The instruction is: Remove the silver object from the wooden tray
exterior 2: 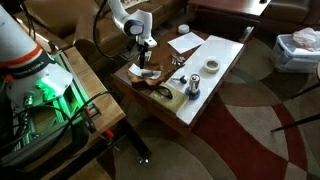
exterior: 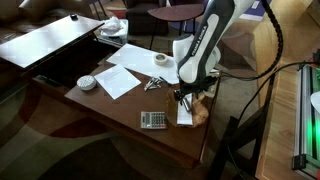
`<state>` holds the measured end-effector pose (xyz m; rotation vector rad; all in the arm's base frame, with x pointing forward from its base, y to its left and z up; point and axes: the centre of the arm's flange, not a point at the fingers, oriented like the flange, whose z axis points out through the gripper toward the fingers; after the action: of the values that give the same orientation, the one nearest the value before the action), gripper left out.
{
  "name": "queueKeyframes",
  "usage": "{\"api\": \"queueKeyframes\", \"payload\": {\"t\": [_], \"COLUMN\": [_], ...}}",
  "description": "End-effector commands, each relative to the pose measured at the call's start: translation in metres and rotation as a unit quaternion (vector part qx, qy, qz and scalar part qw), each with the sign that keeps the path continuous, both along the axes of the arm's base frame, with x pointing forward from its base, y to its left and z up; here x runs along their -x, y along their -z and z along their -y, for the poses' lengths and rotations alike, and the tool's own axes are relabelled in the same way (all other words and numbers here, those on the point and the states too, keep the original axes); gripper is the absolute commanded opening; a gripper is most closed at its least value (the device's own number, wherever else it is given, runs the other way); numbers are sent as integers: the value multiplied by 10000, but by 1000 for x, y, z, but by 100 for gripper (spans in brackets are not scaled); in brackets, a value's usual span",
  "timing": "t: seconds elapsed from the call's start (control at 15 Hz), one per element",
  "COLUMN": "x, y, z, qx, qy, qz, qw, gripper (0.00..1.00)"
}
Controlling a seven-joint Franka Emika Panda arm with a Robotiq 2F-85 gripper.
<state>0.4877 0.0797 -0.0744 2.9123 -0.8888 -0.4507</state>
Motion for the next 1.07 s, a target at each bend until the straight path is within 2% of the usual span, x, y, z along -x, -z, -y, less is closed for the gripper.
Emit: {"api": "queueKeyframes", "payload": {"t": [0.0,0.07,0.13,0.33,0.47,0.67,0.87,1.0], "x": [-37,-42,-29,-38,-49,-69,-79,-79], "y": [17,18,0,4,24,43,58,64], "z": [15,18,14,23,27,39,59,74], "qx": [-804,-853,-555,-722,-559,-505,-582,-837], "qy": [-111,7,-68,-8,72,21,96,154], "qz": [-237,-250,-137,-157,-53,-118,-537,-1056], "qw": [9964,9960,9983,9973,9984,9987,9968,9908], "gripper": [100,100,100,100,100,100,100,100]}}
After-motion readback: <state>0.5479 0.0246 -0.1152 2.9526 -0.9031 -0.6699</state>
